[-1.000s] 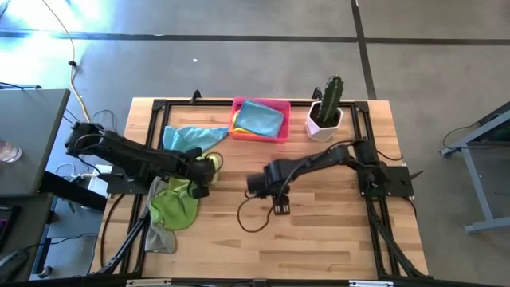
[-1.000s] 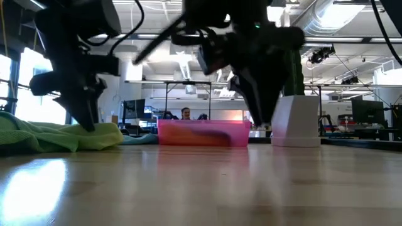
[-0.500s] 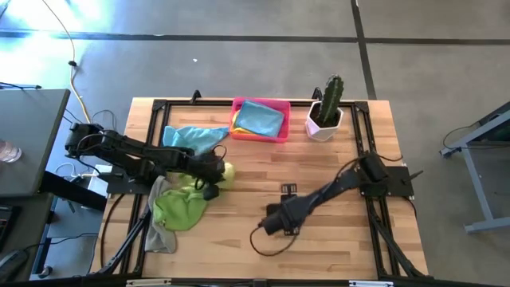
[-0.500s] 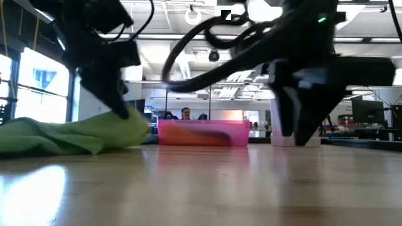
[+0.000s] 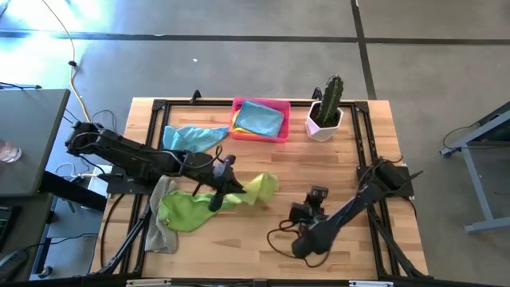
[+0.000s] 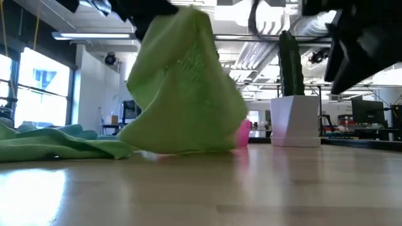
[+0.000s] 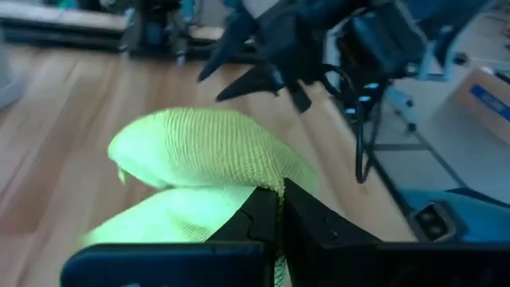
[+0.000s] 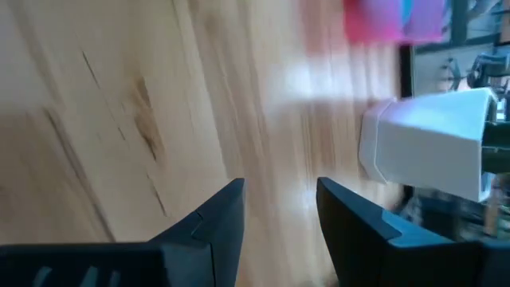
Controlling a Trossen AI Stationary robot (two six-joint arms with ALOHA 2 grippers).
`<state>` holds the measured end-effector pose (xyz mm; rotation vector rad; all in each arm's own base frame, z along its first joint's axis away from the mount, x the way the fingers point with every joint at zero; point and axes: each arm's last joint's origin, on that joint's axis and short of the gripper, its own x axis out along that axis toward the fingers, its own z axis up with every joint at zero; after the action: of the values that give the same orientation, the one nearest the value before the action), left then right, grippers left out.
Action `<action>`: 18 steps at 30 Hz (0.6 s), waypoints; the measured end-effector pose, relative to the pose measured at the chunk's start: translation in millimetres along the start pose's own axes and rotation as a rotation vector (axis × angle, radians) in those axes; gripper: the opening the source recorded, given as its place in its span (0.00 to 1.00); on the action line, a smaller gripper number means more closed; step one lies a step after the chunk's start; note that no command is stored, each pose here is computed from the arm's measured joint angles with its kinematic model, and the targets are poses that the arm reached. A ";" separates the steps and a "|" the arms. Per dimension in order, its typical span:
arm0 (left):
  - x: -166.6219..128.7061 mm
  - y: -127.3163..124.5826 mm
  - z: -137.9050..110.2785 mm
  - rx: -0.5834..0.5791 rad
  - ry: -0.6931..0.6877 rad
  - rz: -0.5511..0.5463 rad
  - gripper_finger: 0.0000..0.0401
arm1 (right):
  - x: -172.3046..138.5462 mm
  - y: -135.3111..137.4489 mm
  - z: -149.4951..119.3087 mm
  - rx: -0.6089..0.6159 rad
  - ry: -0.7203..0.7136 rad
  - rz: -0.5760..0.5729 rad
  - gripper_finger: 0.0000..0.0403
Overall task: Fold microfiber towels
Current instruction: Fold the light green microfiber cloth on the table
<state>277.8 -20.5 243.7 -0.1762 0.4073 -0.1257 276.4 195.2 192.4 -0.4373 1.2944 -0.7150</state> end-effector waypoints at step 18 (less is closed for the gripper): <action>34.0 -37.4 -66.7 -0.011 0.424 -0.014 0.00 | 24.8 34.6 37.2 0.663 -0.496 0.184 0.38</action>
<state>278.7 -72.1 177.7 -0.1630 0.8293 -0.1752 323.1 199.1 160.6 0.0518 0.5698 -0.7712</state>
